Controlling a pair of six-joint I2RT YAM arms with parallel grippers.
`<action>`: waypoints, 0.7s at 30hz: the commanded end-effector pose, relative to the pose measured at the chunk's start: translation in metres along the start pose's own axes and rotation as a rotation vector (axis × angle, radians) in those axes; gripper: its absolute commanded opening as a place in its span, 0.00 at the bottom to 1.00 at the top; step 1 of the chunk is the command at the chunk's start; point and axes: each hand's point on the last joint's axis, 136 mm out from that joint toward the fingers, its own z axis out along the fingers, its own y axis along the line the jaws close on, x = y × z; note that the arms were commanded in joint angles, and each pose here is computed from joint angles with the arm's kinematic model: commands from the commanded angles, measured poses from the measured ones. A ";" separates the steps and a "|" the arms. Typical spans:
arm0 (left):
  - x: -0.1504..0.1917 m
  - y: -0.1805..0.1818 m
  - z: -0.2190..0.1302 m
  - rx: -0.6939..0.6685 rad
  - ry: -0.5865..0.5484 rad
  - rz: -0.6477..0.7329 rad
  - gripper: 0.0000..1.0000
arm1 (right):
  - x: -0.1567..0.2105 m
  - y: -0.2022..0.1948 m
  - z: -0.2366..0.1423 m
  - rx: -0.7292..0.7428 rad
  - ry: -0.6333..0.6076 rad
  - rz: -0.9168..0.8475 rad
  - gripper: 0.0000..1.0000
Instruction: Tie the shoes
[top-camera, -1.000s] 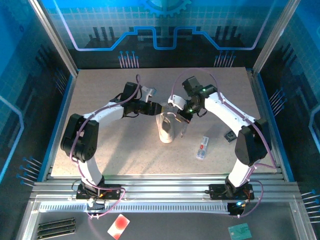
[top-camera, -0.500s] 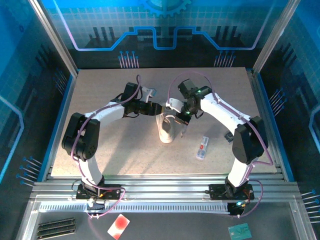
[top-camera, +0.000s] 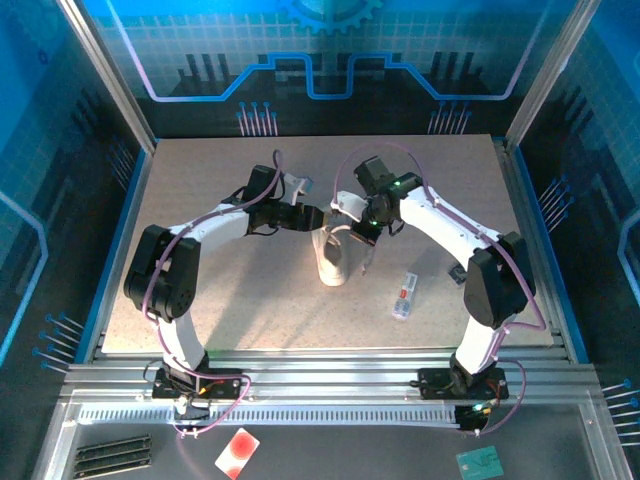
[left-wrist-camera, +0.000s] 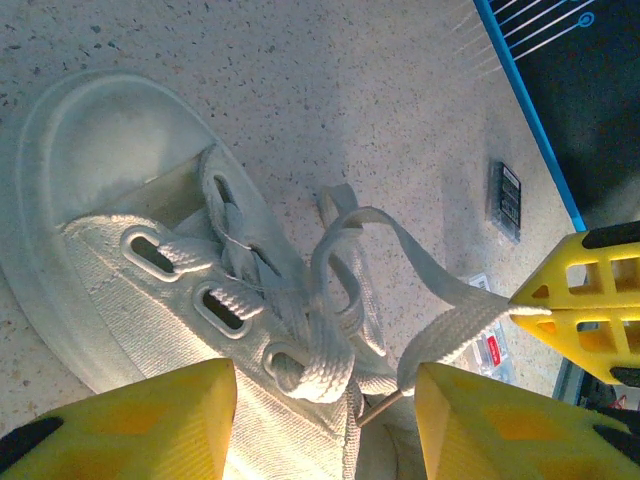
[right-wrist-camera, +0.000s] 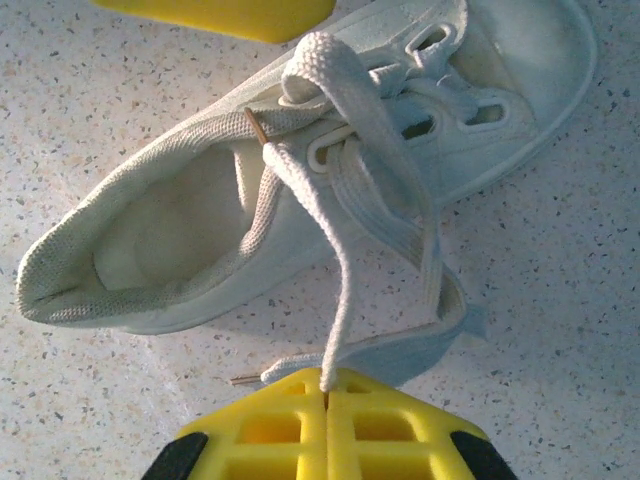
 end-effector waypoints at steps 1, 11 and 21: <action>-0.002 0.002 0.000 -0.004 0.007 -0.032 0.51 | -0.002 0.000 -0.006 0.032 -0.010 0.007 0.00; 0.000 0.004 0.001 -0.007 0.009 -0.041 0.50 | -0.001 -0.005 -0.003 0.058 -0.002 0.037 0.00; 0.007 0.010 0.005 -0.021 0.028 0.026 0.48 | -0.004 -0.008 -0.004 0.085 -0.032 0.082 0.00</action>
